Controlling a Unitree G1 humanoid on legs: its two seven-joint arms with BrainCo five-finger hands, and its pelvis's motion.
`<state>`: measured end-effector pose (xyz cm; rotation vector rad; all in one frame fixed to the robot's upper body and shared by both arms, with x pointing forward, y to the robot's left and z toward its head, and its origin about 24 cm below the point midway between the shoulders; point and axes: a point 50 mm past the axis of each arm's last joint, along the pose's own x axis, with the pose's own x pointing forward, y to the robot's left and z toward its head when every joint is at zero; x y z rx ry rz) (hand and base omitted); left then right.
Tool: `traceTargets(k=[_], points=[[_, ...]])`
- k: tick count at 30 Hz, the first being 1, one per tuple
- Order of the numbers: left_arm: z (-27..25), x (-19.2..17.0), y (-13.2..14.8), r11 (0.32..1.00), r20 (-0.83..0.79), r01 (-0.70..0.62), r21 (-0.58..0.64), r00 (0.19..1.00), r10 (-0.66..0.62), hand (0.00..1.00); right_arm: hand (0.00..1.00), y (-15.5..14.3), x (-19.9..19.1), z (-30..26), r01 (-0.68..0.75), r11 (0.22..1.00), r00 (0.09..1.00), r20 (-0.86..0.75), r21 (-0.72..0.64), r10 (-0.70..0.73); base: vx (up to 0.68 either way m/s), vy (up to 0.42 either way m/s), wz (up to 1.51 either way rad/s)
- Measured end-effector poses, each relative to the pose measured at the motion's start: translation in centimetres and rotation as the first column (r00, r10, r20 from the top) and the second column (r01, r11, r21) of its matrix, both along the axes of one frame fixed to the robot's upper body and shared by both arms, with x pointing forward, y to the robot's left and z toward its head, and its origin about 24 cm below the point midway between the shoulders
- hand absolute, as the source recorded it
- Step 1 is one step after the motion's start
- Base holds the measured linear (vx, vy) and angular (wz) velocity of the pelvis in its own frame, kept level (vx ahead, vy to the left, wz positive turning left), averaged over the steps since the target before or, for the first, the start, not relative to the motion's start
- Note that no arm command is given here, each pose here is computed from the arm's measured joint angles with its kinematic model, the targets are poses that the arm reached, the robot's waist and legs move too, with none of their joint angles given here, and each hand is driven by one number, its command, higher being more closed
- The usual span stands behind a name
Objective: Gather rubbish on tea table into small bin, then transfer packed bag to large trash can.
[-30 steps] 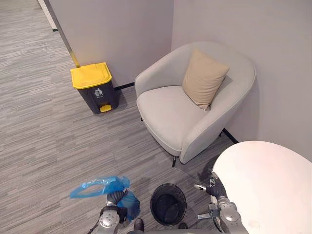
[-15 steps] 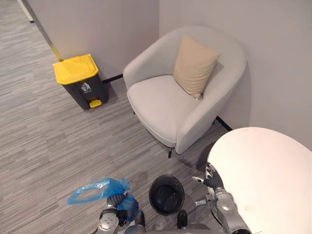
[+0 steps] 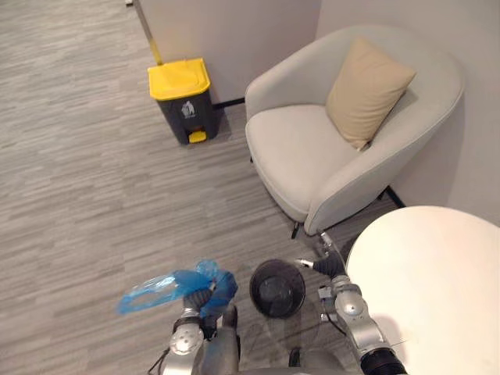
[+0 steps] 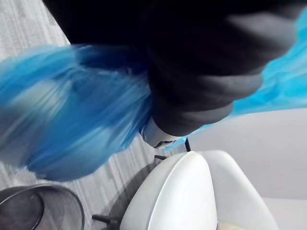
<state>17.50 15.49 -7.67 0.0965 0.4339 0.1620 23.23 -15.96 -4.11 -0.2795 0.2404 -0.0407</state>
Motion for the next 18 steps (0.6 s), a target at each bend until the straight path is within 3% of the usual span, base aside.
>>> traceTargets(k=[10,18], points=[[0.3,1.2,-0.1,0.997,0.018,0.067,0.032,0.998,-0.068,1.0,0.0,-2.0,-1.2,-1.4,0.123,0.992,0.99,-0.074,0.016,-0.121,-0.16,0.044,0.83],[-1.0,-0.4,2.0,0.991,-0.07,0.083,0.108,0.995,-0.076,1.0,0.0,-2.1,-3.1,-3.6,0.184,0.982,0.968,-0.178,0.037,-0.175,-0.06,0.145,0.27]])
